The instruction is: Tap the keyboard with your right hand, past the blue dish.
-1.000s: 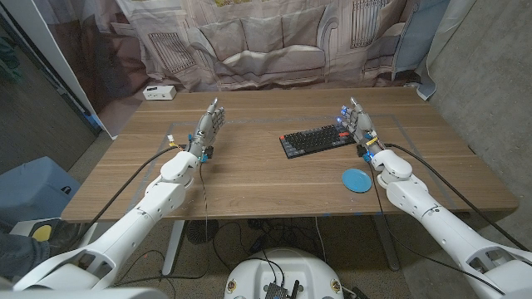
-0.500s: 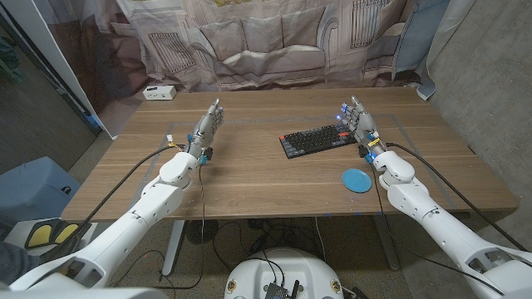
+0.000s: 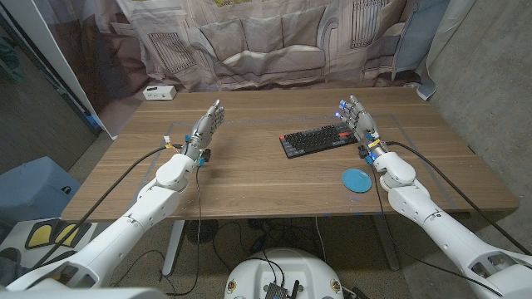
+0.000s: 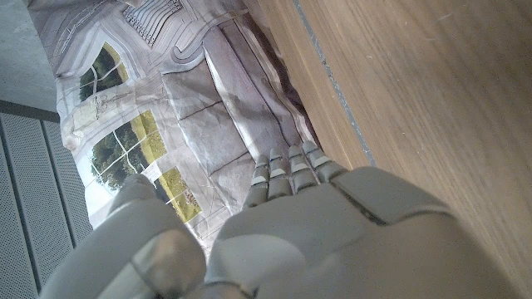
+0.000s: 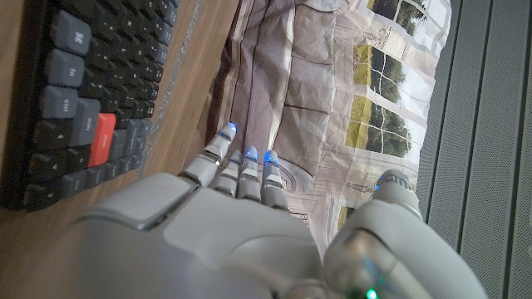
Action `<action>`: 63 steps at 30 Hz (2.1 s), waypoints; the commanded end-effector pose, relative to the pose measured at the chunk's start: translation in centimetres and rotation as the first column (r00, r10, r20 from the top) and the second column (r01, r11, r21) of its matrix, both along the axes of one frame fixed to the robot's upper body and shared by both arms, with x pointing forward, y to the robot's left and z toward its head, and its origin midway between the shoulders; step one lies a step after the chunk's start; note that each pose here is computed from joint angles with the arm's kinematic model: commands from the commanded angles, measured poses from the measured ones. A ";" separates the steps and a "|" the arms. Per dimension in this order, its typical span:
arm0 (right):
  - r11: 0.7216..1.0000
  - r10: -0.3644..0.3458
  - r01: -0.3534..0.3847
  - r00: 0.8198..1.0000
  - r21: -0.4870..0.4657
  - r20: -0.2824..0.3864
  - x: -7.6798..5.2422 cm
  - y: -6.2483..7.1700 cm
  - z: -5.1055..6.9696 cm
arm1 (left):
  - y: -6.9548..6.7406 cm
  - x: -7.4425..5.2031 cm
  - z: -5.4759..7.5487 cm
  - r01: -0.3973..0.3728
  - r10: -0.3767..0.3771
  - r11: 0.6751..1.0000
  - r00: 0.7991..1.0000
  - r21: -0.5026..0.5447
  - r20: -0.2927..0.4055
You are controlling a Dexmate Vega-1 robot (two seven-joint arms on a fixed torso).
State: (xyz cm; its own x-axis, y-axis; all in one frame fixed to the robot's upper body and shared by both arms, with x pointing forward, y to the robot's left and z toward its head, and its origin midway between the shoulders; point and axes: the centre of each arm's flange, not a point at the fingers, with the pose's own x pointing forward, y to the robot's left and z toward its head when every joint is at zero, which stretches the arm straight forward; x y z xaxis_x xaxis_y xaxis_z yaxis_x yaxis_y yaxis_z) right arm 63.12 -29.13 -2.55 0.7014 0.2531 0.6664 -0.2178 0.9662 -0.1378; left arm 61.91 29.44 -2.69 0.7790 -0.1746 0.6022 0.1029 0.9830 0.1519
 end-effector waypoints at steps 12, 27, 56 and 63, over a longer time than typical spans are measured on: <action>0.977 -0.171 0.180 0.982 -0.112 0.086 -2.3 -0.7 0.6 | -0.4 -0.4 0.2 0.009 -0.011 0.999 0.999 0.044 0.041; 0.937 -0.274 0.296 0.952 -0.183 0.137 -3.0 -2.3 0.8 | 0.1 -1.8 -0.6 -0.016 0.013 0.998 0.999 0.069 0.036; 0.750 -0.505 0.583 0.809 -0.311 0.300 -4.7 -3.7 0.7 | -0.2 -2.2 -0.4 -0.028 0.024 0.998 0.997 0.052 0.068; 0.708 -0.530 0.619 0.784 -0.340 0.324 -4.9 -3.9 0.8 | -0.3 -2.5 -0.2 -0.038 0.033 0.998 0.997 0.053 0.077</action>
